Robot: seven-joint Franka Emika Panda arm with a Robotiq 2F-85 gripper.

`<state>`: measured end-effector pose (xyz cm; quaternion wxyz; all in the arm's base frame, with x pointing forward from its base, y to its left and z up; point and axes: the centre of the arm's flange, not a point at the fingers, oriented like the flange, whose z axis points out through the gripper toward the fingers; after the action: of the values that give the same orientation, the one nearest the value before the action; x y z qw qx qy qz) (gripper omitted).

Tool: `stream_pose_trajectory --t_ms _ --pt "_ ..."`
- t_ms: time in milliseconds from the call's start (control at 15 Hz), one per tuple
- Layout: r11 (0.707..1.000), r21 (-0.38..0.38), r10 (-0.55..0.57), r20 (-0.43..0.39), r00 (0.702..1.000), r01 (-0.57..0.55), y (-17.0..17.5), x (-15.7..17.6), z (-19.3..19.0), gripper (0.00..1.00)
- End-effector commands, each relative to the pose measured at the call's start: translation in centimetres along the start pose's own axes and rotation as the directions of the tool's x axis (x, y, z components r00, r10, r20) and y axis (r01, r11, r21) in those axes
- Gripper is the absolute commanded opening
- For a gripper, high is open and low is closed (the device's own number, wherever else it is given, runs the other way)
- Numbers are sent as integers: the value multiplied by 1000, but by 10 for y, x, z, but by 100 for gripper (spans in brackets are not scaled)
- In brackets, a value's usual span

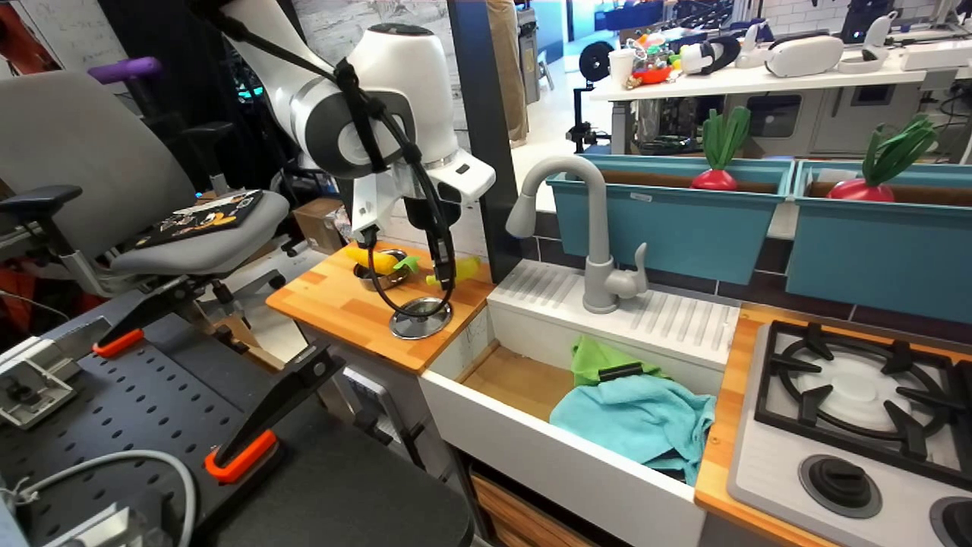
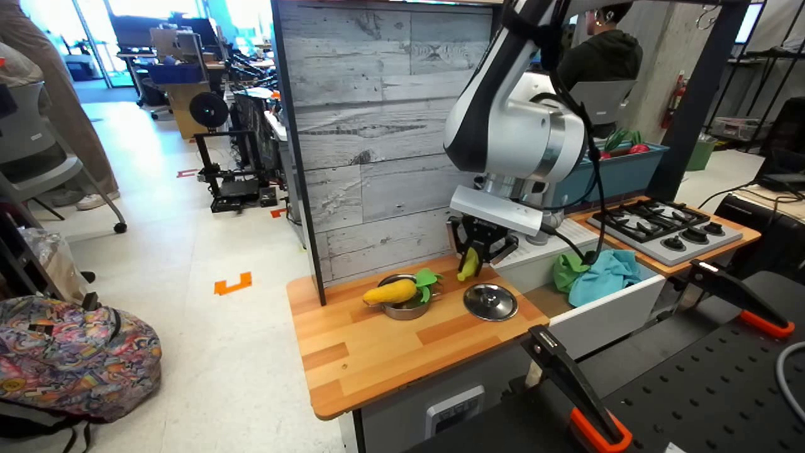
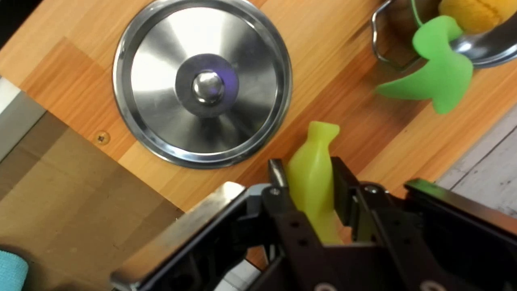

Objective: Move the banana to the right

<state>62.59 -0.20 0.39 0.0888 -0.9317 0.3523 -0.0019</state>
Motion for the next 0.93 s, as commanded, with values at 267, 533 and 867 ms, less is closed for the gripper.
stream_pose_trajectory --t_ms 267,533,867 --pt "997 -61 46 26 999 -44 -12 14 13 41" --pt "996 -82 45 41 998 -41 -16 11 11 73" --pt "997 -74 -13 17 1000 14 -34 -15 -8 100"
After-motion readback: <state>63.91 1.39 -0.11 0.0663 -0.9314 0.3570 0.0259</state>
